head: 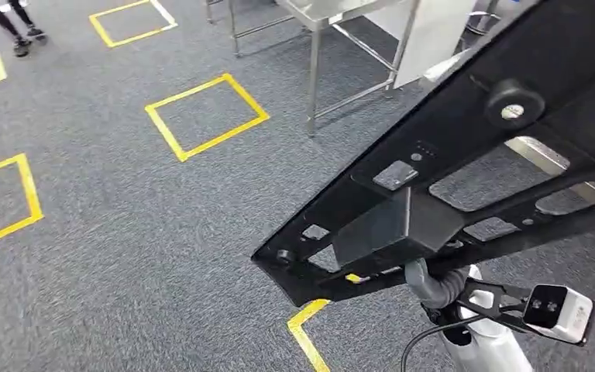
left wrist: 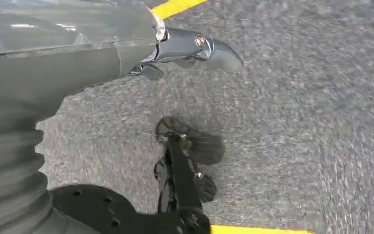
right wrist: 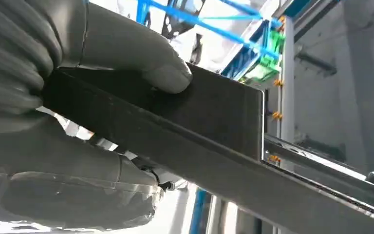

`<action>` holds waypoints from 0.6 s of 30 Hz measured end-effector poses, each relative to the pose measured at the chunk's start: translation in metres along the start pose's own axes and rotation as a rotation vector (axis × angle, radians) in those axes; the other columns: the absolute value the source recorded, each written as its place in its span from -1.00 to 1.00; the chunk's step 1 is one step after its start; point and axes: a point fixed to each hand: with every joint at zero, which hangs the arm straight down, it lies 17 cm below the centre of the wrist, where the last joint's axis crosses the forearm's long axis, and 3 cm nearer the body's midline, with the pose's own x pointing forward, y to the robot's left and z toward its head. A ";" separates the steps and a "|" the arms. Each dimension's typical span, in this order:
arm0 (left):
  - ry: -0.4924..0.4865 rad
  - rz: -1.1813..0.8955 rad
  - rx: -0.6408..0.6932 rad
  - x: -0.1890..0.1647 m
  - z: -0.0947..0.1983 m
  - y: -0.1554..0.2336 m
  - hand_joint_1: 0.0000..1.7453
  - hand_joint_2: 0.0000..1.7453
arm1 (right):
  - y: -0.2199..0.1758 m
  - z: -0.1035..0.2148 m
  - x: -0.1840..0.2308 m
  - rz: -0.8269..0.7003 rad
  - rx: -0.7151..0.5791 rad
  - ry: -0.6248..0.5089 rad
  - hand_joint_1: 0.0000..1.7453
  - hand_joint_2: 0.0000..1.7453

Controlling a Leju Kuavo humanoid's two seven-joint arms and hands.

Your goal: Take the parts from the cabinet and place them on the table.

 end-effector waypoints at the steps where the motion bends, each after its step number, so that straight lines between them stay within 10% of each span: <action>1: 0.001 0.000 0.001 0.000 0.000 0.000 -1.00 1.00 | 0.000 0.000 0.000 -0.001 -0.002 -0.001 1.00 1.00; 18: -0.001 -0.011 -0.025 -0.003 0.002 -0.011 -1.00 1.00 | 0.009 0.003 -0.006 -0.018 -0.021 0.015 1.00 1.00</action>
